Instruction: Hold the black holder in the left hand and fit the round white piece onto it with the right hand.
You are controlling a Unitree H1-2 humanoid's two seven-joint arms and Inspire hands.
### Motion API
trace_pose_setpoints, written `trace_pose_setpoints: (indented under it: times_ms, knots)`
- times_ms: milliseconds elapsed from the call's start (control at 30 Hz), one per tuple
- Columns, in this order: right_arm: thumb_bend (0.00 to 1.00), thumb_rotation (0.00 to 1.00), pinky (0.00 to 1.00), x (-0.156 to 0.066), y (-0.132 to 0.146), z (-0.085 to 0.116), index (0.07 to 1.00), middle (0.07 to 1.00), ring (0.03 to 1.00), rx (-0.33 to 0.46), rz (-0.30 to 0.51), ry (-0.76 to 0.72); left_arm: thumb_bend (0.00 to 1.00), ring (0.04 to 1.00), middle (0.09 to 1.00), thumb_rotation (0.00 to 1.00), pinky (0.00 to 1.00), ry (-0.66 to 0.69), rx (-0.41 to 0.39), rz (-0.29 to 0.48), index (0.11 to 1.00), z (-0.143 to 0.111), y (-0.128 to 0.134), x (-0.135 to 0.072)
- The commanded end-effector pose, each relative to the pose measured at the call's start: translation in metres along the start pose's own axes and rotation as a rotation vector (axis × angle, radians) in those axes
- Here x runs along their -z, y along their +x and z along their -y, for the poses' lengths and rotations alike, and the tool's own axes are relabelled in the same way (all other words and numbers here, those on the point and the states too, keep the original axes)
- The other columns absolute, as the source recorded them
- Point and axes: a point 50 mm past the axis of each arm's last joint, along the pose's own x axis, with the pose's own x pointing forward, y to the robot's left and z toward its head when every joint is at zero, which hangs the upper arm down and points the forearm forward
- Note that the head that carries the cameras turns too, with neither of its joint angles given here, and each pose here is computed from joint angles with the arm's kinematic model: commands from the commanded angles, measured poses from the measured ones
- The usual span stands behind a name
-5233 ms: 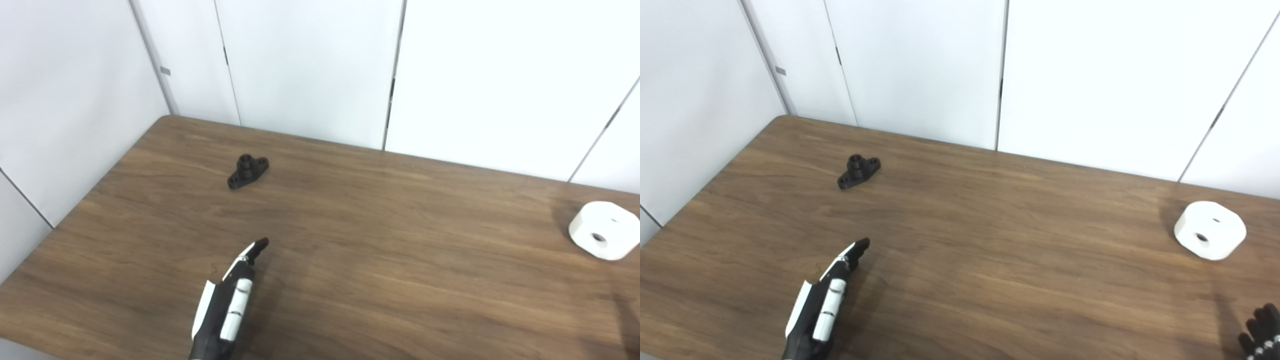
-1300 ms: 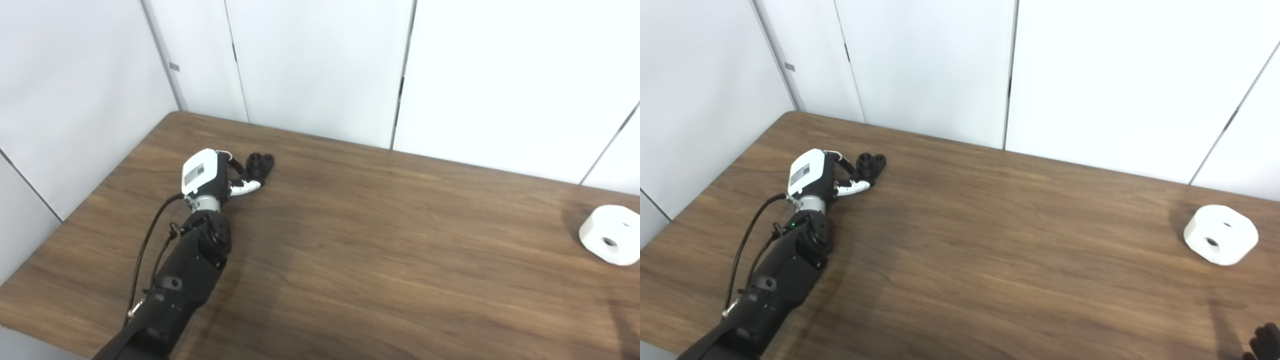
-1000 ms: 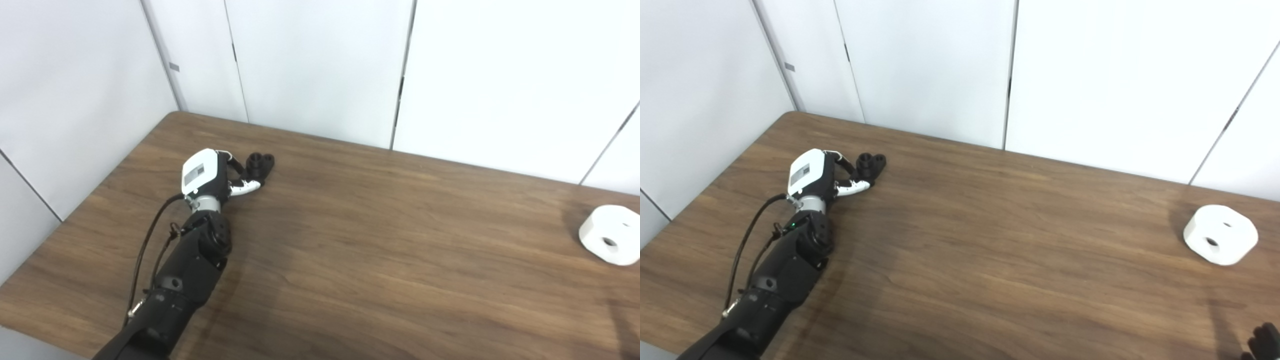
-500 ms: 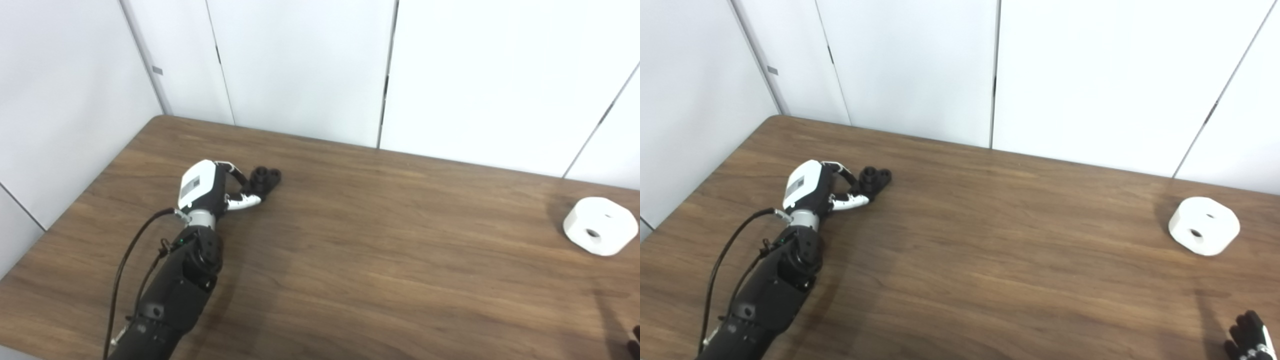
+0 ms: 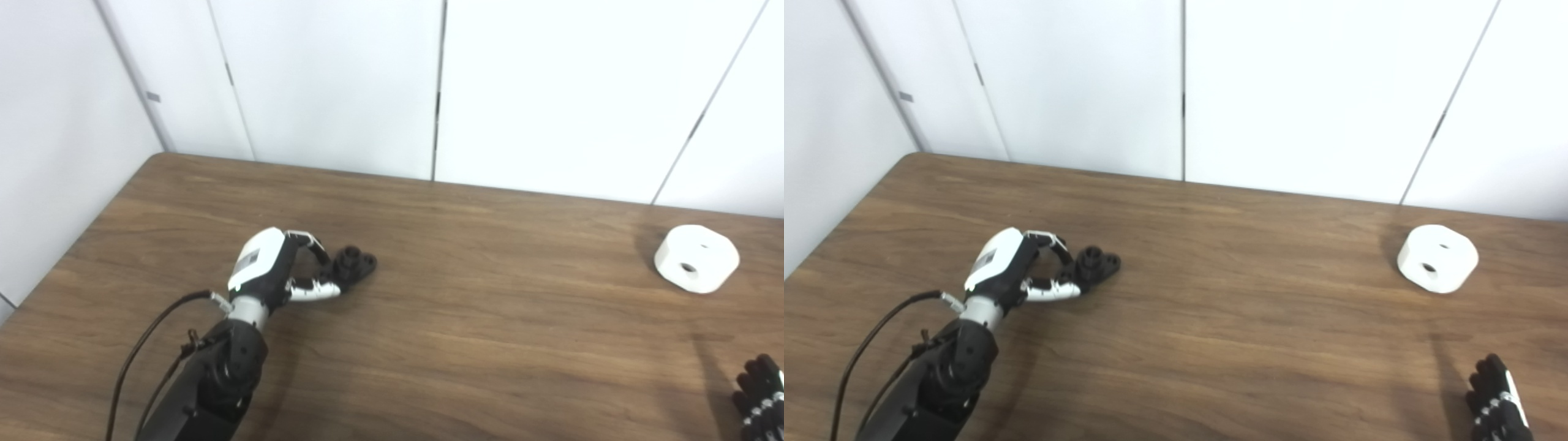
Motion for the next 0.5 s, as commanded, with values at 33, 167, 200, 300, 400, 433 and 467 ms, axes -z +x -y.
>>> trace_pose_setpoints:
  times_ms: [33, 167, 200, 300, 400, 433, 467]
  knots:
    - [0.67, 1.0, 1.0, 0.011, -0.011, -0.011, 0.998, 0.995, 1.0, -0.033, -0.075, 0.012, 0.52, 0.877, 0.786, 0.04, 0.78, -0.015, 0.054, 0.055, 0.488, 0.008, -0.01, -0.016]
    - [0.67, 1.0, 1.0, 0.009, -0.011, -0.014, 0.987, 0.985, 1.0, -0.028, -0.066, 0.008, 0.52, 0.869, 0.782, 0.05, 0.79, -0.025, 0.113, 0.092, 0.488, 0.026, -0.026, -0.03]
    - [0.67, 1.0, 1.0, 0.008, -0.012, -0.015, 0.983, 0.982, 1.0, -0.028, -0.064, 0.007, 0.52, 0.87, 0.781, 0.05, 0.79, -0.029, 0.126, 0.103, 0.488, 0.03, -0.03, -0.033]
    - [0.65, 1.0, 1.0, 0.004, -0.012, -0.018, 0.983, 0.979, 1.0, -0.034, -0.059, 0.002, 0.52, 0.855, 0.779, 0.04, 0.78, -0.045, 0.173, 0.147, 0.487, 0.043, -0.041, -0.041]
    - [0.63, 1.0, 1.0, -0.002, -0.013, -0.022, 0.989, 0.976, 1.0, -0.04, -0.052, -0.002, 0.52, 0.854, 0.78, 0.04, 0.77, -0.064, 0.216, 0.173, 0.487, 0.055, -0.053, -0.047]
    - [0.61, 1.0, 1.0, -0.004, -0.014, -0.023, 0.992, 0.979, 1.0, -0.043, -0.049, -0.002, 0.52, 0.856, 0.782, 0.04, 0.76, -0.066, 0.232, 0.178, 0.487, 0.058, -0.057, -0.049]
    - [0.59, 1.0, 1.0, -0.006, -0.014, -0.025, 0.994, 0.983, 1.0, -0.045, -0.048, -0.005, 0.52, 0.861, 0.784, 0.05, 0.77, -0.064, 0.25, 0.182, 0.487, 0.062, -0.061, -0.052]
